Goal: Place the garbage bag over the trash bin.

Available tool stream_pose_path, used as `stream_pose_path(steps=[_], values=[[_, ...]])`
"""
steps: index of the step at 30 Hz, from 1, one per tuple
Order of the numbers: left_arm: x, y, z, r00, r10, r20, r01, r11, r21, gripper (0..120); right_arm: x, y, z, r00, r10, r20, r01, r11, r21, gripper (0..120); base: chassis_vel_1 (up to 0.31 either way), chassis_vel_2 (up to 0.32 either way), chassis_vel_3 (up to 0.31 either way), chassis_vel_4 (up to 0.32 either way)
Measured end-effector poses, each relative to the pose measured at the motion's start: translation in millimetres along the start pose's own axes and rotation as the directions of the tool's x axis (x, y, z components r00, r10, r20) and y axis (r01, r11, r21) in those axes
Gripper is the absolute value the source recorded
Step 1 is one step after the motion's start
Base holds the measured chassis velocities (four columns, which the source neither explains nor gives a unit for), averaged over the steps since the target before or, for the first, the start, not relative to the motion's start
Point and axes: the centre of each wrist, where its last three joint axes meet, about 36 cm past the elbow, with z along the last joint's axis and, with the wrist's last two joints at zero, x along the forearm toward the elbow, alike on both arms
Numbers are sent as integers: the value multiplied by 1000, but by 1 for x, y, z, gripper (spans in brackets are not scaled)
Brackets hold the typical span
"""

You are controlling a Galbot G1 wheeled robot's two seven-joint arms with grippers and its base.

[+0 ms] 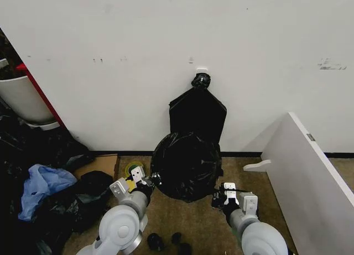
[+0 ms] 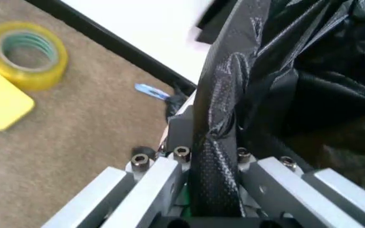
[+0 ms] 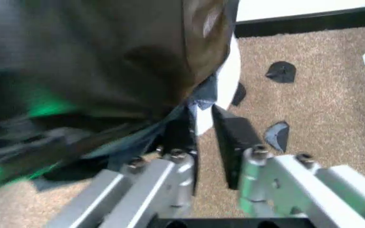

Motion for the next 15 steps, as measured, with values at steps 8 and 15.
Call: stream_pose_path(steps=[8,15], values=[[-12,8,-1,997,-60,38,61,998,-12,1,32,4,-3,1000,-8,-5,8,1000,-11,36,0,0,0,0],[-15,12,8,992,-57,115,72,989,-127,1,61,9,-15,1000,0,19,1,999,-38,65,0,0,0,0]])
